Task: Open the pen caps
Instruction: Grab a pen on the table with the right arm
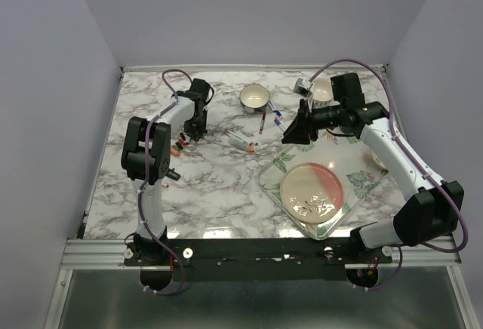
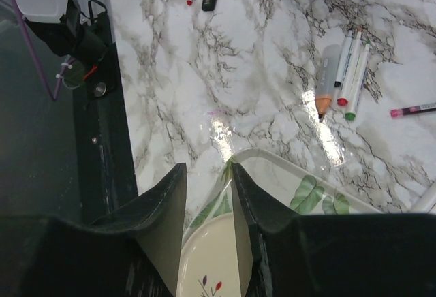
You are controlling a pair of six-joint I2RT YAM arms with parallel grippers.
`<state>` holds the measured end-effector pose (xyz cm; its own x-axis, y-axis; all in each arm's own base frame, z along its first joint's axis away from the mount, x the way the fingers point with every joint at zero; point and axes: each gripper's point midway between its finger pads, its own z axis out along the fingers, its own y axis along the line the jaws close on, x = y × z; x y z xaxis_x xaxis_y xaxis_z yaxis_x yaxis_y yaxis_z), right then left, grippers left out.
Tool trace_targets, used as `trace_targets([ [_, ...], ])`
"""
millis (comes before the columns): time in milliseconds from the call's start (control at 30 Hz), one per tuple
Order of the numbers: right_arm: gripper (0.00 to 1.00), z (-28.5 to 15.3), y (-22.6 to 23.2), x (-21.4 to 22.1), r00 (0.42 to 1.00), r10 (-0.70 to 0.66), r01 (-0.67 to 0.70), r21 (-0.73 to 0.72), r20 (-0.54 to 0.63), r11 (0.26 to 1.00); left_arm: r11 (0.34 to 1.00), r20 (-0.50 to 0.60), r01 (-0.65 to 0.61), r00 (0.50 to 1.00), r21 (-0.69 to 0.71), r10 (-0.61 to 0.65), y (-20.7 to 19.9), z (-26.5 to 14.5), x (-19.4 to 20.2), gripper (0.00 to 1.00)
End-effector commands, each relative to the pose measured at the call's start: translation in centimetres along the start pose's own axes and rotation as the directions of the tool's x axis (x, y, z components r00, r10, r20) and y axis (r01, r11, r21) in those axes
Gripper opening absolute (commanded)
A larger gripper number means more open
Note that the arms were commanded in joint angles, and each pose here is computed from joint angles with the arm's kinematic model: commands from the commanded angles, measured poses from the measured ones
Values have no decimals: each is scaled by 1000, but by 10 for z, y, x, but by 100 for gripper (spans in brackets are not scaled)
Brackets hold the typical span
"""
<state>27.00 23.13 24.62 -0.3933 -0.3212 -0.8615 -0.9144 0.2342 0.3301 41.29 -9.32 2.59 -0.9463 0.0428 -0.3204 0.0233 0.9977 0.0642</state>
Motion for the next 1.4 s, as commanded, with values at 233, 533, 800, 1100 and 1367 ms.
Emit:
trace_targets([
  [233,40,-1,7,3,1000,9,-9,-32,4,999,998,146,21,989,52,-29,-2,-49,-29,18],
  [533,40,0,6,5,1000,15,-15,-34,0,999,1000,107,26,994,-17,-24,22,-29,-28,23],
  [800,40,2,4,7,1000,22,-22,-36,-5,999,1000,84,11,996,-14,-10,21,-20,-29,34],
  [1100,40,2,4,8,1000,27,-27,-37,-8,999,1000,75,5,997,-10,-4,22,-16,-30,35],
  [1367,40,2,4,8,1000,24,-24,-37,-8,999,1000,75,-4,997,2,4,20,-16,-31,35],
])
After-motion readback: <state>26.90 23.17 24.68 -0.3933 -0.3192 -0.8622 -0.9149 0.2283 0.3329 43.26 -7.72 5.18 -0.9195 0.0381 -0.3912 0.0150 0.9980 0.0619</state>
